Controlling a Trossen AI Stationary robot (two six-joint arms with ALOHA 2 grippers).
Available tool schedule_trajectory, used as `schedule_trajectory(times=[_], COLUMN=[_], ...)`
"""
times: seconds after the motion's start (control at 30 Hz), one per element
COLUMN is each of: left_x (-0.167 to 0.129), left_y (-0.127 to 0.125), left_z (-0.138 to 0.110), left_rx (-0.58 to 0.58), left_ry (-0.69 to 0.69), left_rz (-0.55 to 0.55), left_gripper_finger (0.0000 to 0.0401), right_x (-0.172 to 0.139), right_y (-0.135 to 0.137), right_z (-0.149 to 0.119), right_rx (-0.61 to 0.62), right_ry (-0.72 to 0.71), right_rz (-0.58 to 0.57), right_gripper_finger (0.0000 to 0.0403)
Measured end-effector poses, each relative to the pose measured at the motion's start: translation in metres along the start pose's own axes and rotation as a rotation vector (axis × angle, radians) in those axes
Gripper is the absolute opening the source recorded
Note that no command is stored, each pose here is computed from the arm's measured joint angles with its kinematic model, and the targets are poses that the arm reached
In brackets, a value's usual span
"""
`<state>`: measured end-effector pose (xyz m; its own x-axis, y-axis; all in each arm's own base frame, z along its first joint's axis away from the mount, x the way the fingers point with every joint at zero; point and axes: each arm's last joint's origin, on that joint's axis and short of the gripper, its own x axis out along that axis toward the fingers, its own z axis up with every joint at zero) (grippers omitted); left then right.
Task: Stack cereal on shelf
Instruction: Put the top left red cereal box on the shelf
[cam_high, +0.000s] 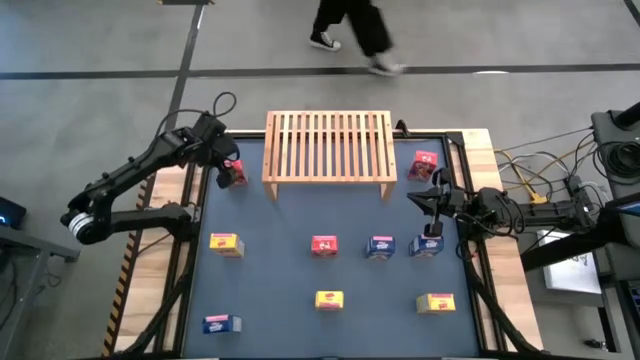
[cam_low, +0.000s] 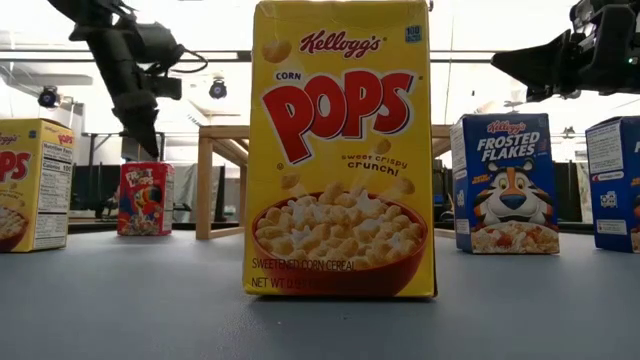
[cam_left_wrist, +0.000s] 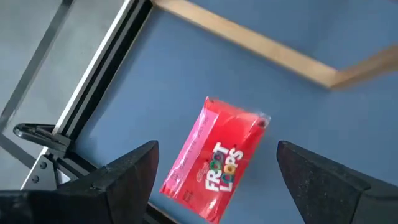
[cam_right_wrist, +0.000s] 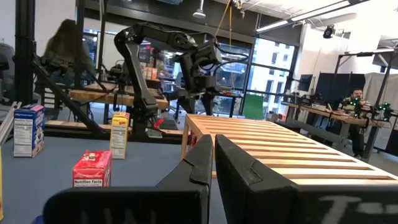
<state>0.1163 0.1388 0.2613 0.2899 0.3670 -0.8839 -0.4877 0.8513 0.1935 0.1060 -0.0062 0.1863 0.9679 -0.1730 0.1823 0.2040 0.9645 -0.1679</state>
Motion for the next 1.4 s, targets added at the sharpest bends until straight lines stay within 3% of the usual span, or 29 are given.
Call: schedule_trajectory(times=[0.37, 0.7, 0.9, 1.17, 1.4], left_x=[0.018, 0.046, 0.044, 0.030, 0.044], left_y=[0.003, 0.006, 0.011, 0.016, 0.007], left_z=[0.004, 0.005, 0.003, -0.003, -0.027], left_rx=[0.127, 0.127, 0.081, 0.060, 0.055], left_ry=[0.096, 0.216, 0.176, 0.113, 0.121], left_rz=[0.011, -0.065, -0.125, -0.104, -0.142], left_gripper_finger=[0.0310, 0.0293, 0.0266, 0.0257, 0.0257], right_x=[0.000, 0.000, 0.000, 0.000, 0.000], right_y=[0.000, 0.000, 0.000, 0.000, 0.000], right_z=[0.000, 0.000, 0.000, 0.000, 0.000], right_rx=[0.000, 0.000, 0.000, 0.000, 0.000], right_ry=[-0.001, 0.000, 0.000, 0.000, 0.000], right_rz=[0.000, 0.000, -0.001, -0.001, -0.001], right_gripper_finger=[0.0009, 0.0009, 0.0009, 0.0009, 0.0009])
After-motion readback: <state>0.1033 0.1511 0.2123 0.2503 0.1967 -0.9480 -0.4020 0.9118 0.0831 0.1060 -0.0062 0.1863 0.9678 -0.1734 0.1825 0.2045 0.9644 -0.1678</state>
